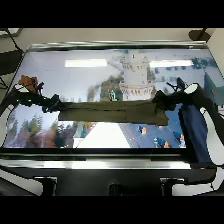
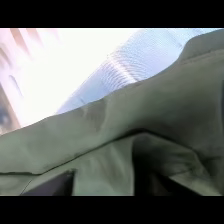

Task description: Fold the shirts.

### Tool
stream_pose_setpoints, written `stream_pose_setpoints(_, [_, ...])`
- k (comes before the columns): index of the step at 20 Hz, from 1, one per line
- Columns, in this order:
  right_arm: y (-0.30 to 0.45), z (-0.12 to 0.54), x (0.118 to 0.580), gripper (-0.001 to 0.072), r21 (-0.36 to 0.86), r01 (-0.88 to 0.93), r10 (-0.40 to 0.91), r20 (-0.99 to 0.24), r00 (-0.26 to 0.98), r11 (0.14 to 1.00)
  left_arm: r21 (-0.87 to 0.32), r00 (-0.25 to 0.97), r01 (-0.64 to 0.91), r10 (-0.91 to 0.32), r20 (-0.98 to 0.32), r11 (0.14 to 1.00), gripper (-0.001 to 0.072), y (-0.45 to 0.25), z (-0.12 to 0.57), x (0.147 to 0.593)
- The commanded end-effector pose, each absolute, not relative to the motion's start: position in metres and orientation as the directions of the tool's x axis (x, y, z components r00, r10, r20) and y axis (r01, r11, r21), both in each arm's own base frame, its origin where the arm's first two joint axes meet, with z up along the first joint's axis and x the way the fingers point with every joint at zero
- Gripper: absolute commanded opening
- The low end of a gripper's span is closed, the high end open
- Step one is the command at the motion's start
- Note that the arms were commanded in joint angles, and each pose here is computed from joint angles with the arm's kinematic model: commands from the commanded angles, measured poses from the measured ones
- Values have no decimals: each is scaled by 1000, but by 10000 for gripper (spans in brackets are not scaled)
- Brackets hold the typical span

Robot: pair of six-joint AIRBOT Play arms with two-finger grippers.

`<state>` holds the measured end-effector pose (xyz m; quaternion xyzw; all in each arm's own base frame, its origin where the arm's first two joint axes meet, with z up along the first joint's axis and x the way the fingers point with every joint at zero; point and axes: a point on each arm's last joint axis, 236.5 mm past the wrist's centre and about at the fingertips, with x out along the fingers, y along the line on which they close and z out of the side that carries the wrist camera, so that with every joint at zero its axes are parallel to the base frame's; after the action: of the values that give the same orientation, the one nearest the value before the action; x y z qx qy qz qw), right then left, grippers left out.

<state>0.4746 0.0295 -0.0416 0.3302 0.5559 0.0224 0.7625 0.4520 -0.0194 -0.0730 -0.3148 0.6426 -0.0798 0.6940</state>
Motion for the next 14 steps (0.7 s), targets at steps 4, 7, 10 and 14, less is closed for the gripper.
stream_pose_setpoints(4, [-46,-33,428,699,443,349,352,-888,294,826,-530,200,-270,-492,-847,804,631,18,-38,439])
stream_pose_setpoints(7, [-59,-61,409,712,380,360,331,-924,191,852,-532,269,-263,-468,-842,805,627,34,-7,438])
stream_pose_setpoints(10, [-59,-89,412,715,387,375,351,-922,163,842,-531,286,-209,-468,-836,821,624,21,25,430])
stream_pose_setpoints(14, [-27,-92,430,716,541,324,498,-841,213,776,-523,318,-126,-465,-826,843,623,-2,58,424])
